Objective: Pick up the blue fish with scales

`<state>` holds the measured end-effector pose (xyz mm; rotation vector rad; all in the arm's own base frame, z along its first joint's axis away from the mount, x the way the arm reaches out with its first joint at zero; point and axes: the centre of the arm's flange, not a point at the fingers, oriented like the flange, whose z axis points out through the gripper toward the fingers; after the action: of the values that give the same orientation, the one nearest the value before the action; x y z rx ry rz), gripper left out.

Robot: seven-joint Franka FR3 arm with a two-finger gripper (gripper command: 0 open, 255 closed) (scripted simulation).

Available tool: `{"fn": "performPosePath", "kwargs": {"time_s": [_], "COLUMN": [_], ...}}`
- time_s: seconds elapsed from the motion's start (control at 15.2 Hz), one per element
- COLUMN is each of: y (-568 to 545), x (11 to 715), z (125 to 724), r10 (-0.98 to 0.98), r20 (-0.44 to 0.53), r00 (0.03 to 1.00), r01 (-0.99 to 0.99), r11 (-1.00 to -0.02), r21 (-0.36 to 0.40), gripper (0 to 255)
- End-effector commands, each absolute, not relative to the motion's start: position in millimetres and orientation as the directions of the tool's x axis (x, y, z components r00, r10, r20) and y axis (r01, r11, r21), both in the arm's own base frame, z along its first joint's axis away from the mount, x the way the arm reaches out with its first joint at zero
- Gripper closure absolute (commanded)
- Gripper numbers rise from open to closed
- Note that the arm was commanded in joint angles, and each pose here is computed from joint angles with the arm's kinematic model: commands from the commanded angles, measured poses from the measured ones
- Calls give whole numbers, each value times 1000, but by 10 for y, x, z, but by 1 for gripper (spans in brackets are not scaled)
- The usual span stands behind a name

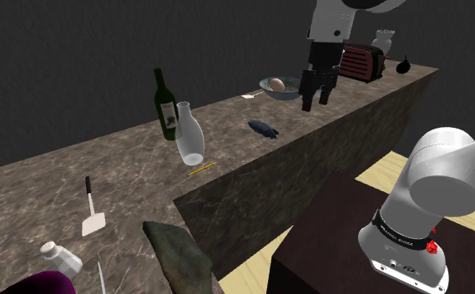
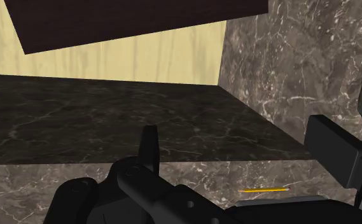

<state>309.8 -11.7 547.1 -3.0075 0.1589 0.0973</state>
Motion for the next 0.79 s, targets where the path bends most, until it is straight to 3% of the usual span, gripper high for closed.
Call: {"fn": "performPosePath", "kwargs": {"time_s": [0.0,0.73], "y": [-117,-765], "x": [3098,4163], "z": [5471,4686], "r10": [-101,-127], "r20": [-71,-95], "r00": [992,987], "r01": [-109,-137], "r11": [-986,-984], "r21": [-124,-115], "gripper": [0,0]}}
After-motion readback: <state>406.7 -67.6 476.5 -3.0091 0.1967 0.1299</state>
